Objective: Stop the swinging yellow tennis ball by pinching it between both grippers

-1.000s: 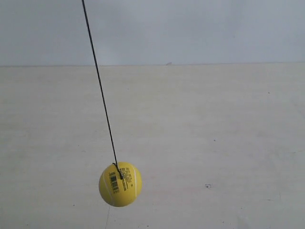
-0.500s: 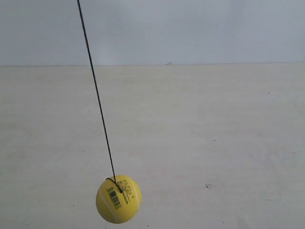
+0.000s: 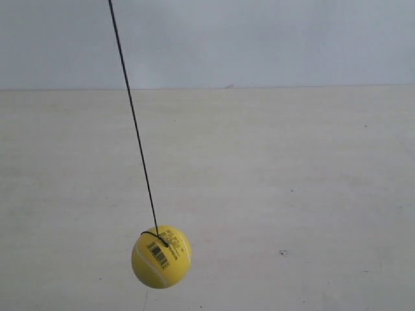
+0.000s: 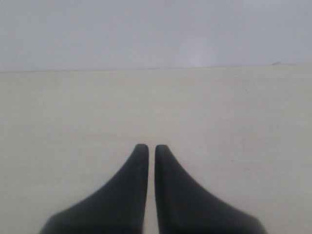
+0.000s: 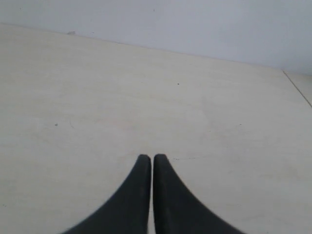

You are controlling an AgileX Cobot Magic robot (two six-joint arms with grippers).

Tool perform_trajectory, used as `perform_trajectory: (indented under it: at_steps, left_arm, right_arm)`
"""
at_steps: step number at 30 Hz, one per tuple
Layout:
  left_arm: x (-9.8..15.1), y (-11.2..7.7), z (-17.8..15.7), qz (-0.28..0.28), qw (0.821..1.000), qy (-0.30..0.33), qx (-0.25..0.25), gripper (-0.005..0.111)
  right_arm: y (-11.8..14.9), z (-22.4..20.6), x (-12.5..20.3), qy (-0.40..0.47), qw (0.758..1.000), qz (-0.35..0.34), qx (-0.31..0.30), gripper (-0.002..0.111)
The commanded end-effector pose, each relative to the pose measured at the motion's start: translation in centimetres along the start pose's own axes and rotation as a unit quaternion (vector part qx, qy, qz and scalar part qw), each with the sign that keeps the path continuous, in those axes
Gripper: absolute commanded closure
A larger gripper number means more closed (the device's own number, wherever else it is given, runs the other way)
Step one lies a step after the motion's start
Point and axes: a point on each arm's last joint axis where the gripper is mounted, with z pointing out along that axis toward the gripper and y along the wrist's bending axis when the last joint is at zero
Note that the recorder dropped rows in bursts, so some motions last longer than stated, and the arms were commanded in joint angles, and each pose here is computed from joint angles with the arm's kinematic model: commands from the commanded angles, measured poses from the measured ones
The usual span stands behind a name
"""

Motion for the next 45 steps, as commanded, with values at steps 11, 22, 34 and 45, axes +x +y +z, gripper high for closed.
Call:
perform_trajectory:
  at_steps: [11, 22, 34, 45]
  left_arm:
    - [0.08, -0.01, 0.02, -0.007, 1.0, -0.001, -0.001, 0.102]
    - [0.08, -0.01, 0.02, -0.007, 1.0, -0.001, -0.001, 0.102]
    - [0.08, -0.01, 0.02, -0.007, 1.0, -0.001, -0.001, 0.102]
    - [0.08, -0.01, 0.02, -0.007, 1.0, -0.001, -0.001, 0.102]
  right_arm:
    - [-0.01, -0.04, -0.02, -0.003, 1.0, -0.004, 0.0, 0.108]
    - [-0.01, -0.04, -0.02, -0.003, 1.0, -0.004, 0.0, 0.108]
    - [-0.01, -0.04, -0.13, -0.009, 1.0, -0.004, 0.0, 0.108]
    - [-0.01, -0.04, -0.13, -0.009, 1.0, -0.004, 0.0, 0.108]
